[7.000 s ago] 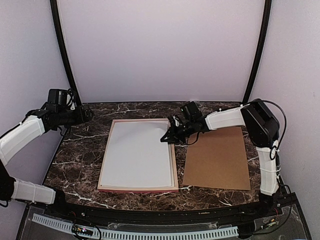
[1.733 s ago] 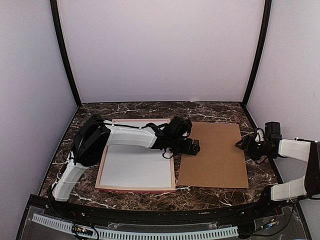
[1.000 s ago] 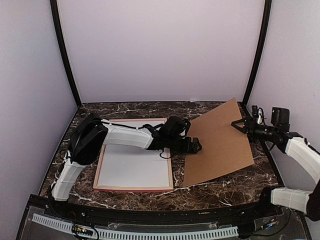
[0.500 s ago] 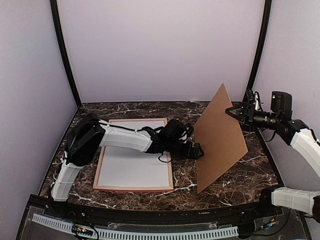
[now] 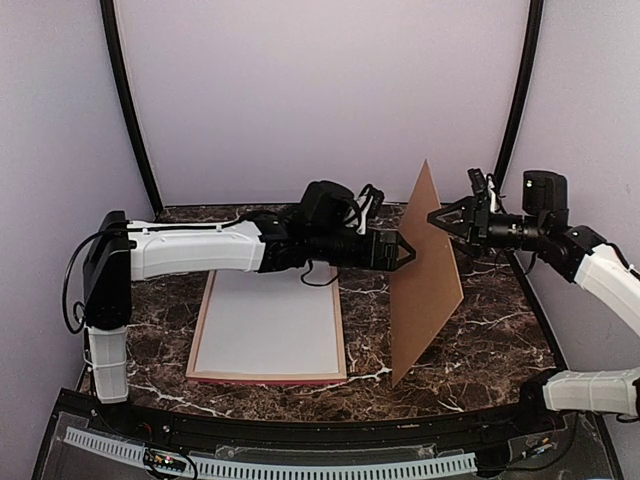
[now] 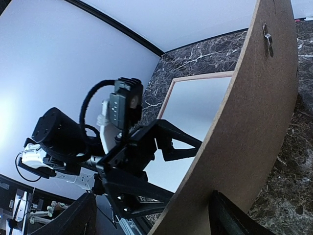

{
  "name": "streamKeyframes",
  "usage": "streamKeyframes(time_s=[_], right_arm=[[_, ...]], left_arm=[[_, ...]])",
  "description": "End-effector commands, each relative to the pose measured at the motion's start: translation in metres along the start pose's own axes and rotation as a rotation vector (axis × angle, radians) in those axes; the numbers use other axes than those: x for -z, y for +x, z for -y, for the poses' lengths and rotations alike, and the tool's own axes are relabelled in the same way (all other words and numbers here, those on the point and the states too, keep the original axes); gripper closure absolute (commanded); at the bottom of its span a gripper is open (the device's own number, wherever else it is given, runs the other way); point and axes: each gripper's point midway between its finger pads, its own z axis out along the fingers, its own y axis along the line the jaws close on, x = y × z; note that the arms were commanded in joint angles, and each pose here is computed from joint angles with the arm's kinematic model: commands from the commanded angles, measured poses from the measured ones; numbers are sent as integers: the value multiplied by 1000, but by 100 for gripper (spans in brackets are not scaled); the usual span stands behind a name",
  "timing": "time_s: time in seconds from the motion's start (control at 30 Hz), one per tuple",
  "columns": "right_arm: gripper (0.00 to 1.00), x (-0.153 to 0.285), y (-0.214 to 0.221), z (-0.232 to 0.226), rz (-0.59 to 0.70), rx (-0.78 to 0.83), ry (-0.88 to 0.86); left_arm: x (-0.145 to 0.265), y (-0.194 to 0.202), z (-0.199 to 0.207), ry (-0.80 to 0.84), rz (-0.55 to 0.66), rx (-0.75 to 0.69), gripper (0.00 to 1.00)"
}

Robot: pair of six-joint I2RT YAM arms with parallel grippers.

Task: Put the photo into the frame
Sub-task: Turn over the backboard.

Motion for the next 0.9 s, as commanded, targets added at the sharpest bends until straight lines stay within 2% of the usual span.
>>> streamKeyframes(time_s=[0.0, 0.47, 0.87], right_arm=[[20, -5, -15, -25, 42, 54, -47], [18, -45, 2, -42, -31, 61, -100], [18, -62, 10, -45, -57, 58, -132]], left_arm=[[37, -38, 12, -7, 78, -27, 1], [72, -93, 32, 94, 199, -3, 1], [87, -102, 30, 141, 221, 40, 1]])
